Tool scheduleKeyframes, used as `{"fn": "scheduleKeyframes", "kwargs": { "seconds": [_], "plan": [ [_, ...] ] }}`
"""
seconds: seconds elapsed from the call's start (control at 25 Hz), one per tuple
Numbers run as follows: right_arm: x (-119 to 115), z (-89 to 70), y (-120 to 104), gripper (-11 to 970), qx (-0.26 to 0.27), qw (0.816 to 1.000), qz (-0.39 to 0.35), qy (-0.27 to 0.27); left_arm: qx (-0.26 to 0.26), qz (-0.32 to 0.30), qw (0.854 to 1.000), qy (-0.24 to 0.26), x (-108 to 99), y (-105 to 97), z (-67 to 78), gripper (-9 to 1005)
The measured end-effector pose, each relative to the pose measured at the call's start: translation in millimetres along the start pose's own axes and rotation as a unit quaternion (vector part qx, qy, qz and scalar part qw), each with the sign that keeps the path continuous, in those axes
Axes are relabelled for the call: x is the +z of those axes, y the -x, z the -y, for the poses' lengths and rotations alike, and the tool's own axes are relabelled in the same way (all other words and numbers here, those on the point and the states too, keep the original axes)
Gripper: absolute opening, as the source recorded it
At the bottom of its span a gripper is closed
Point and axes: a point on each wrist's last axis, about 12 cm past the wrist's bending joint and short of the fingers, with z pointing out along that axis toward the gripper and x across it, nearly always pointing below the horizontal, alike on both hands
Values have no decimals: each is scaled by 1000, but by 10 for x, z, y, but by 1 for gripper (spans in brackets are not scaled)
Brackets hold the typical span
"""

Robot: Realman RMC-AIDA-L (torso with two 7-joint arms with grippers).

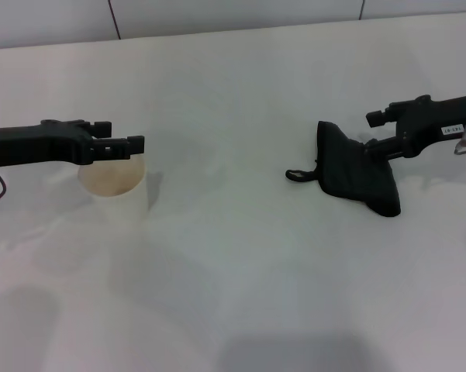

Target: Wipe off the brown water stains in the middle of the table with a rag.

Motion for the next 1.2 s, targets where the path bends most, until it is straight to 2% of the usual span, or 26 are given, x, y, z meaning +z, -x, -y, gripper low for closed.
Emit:
{"fn": "scheduleKeyframes", "kwargs": {
  "seconds": [0.2, 0.36, 0.56, 0.72, 1.0, 1.2],
  "plan": [
    [-53, -37, -28, 857, -47, 999, 21, 0, -12, -14, 1000, -7, 12, 2, 19, 874],
    [-89, -66, -83, 856, -83, 996, 34, -6, -34, -37, 998, -32, 6, 17, 83, 874],
    [-151, -87, -104, 855, -101, 993, 60, -7, -41, -33, 997, -63, -198, 74, 158, 874],
    [-172, -102, -121, 855, -109, 991, 72, -8, -49, -33, 997, -49, -282, 80, 148, 874],
    [-155, -135, -164, 855, -118, 990, 75, -3, -60, -63, 995, -41, -301, 14, 135, 874],
    [-111, -174, -202, 855, -131, 988, 86, 4, -62, -55, 996, -32, -312, -24, 110, 875]
  ]
}}
